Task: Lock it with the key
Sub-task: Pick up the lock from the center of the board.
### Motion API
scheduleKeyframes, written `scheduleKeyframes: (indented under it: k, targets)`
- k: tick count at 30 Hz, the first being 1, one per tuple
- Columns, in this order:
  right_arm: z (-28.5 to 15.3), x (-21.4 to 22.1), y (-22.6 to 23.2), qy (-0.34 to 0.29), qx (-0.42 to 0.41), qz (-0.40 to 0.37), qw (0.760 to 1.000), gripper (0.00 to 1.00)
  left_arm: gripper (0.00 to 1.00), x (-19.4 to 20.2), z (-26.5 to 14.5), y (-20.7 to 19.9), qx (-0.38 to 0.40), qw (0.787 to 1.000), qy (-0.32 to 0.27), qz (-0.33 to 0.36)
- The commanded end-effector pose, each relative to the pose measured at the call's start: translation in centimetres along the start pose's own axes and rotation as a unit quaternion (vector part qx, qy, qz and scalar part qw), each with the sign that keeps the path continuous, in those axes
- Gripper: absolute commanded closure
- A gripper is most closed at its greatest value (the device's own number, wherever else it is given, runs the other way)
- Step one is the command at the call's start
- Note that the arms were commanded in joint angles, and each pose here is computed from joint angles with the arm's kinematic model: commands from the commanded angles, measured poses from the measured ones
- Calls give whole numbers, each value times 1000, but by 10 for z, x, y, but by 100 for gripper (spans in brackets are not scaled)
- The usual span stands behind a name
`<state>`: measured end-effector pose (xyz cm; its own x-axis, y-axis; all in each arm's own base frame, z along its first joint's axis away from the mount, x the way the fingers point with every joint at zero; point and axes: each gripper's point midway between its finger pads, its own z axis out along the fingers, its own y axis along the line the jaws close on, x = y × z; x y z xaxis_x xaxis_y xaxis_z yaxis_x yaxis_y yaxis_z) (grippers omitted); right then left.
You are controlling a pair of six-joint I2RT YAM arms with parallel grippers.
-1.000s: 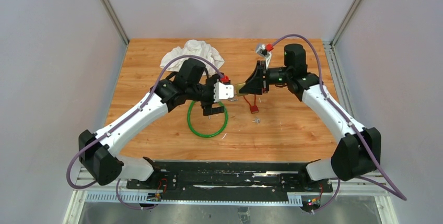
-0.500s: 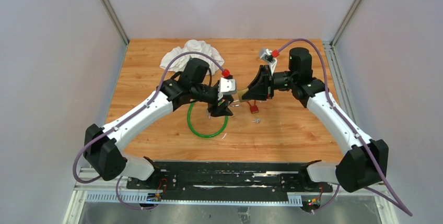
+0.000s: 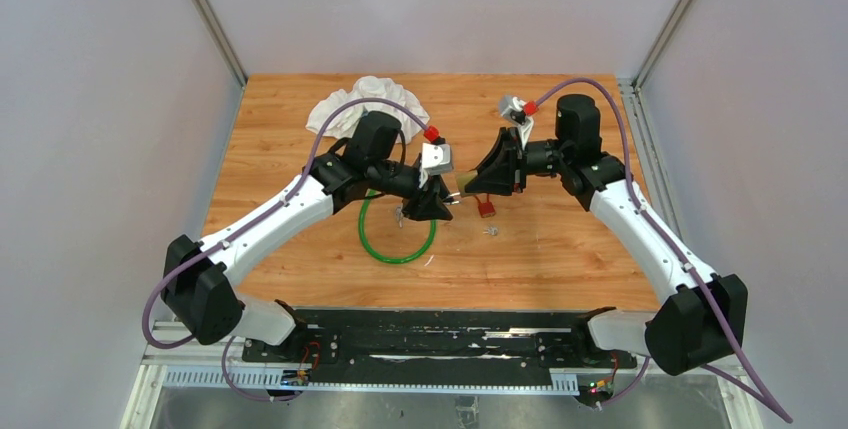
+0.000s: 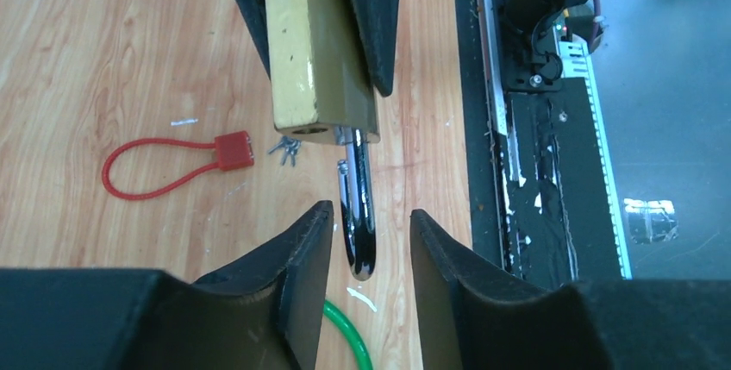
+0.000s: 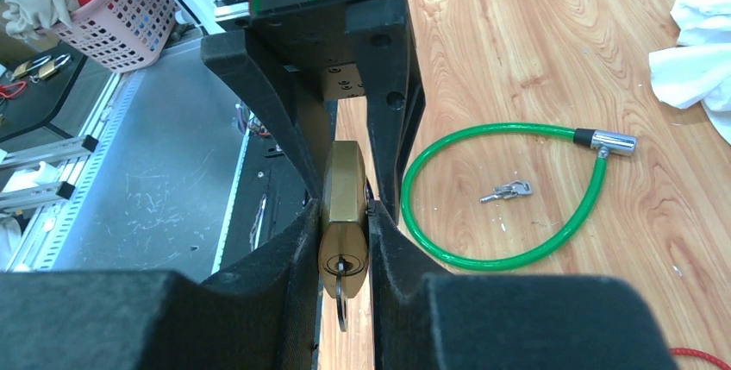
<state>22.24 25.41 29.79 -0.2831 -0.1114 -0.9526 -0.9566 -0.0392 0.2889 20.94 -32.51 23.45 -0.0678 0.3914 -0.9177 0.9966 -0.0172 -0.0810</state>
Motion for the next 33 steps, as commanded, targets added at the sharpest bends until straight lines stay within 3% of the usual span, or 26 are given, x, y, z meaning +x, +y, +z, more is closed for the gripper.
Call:
scheduleKeyframes:
  k: [1,8,13,17,27,33]
  targets:
    - [-5,-7,2,-7,7,-36,999,99,60,-18,1,-3,11,999,-33,-12]
    - [-4,-3,-2,-5,8,-30,999,99,75,-16,2,10,-20,999,-25,-11]
    - [-4,-1,-6,-3,14,-31,999,99,98,-15,2,18,-38,999,-17,-7]
    - [-5,2,-11,2,30,-38,999,99,100,-13,-4,29,-70,997,0,8]
    - [-11,5,-19,23,71,-60,995,55,100,-24,-24,48,-145,988,11,53]
    - [-14,1,-19,28,86,-72,993,46,100,-22,-28,52,-158,985,23,66]
